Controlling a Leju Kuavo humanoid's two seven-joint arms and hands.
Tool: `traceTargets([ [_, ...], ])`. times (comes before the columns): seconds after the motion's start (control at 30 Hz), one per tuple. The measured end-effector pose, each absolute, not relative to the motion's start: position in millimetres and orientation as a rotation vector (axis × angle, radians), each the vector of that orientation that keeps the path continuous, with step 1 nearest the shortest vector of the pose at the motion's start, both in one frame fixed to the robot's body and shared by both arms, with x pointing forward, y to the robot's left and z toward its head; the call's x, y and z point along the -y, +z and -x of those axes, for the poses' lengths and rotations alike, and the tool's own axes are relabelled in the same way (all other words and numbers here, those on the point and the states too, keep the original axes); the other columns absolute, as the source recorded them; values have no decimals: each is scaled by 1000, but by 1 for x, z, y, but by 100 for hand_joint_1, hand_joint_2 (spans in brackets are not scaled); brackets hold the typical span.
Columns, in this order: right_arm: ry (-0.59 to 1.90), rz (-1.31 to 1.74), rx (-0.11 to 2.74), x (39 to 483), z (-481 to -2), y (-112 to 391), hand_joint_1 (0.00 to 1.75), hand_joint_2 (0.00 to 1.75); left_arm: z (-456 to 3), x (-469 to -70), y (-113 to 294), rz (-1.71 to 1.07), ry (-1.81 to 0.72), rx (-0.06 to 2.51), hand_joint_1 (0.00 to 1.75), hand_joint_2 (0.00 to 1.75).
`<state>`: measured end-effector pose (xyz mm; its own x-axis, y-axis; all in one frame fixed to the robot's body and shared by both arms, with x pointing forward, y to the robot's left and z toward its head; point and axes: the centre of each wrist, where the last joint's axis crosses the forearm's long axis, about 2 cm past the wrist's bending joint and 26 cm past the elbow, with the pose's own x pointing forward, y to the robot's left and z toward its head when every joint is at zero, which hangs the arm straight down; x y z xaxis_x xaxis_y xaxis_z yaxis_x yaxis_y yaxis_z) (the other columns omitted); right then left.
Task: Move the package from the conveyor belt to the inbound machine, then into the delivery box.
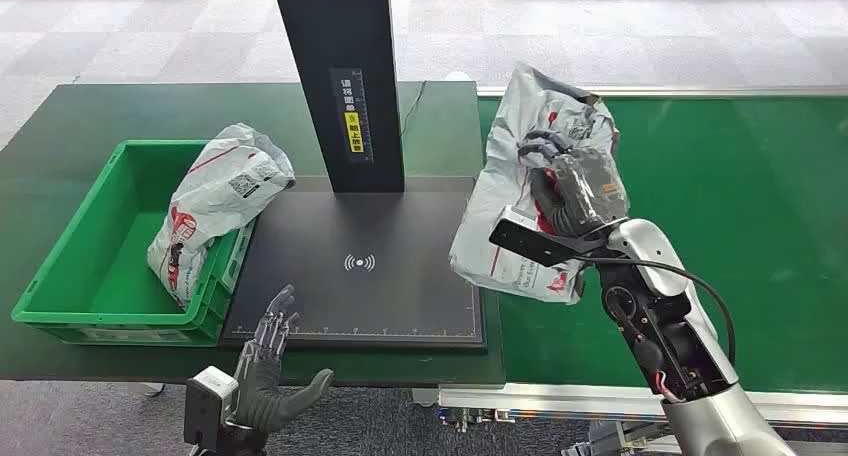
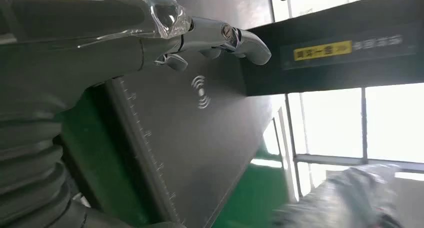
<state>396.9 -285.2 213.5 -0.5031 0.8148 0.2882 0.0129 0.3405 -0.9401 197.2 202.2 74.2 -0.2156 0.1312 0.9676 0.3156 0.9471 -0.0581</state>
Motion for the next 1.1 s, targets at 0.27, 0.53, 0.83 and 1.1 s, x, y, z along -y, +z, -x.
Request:
traceTargets([
  [0.27,1306,527,1784,269,-396,194,175,175,-206,-199,79,305,-152,1836,0,175],
  [0.53,1347,311,1729,242,-404,183,175,175,-208,-197,80,297,-143,1839,0,175],
  [0.83,1251,125,1770,183,-410,160,164,175,-218,-190,84,324,-125,1836,0,175],
  [1.1,1138,348,1879,170,-407,156,0,175,-220,-185,86,349,-139,1832,0,175],
])
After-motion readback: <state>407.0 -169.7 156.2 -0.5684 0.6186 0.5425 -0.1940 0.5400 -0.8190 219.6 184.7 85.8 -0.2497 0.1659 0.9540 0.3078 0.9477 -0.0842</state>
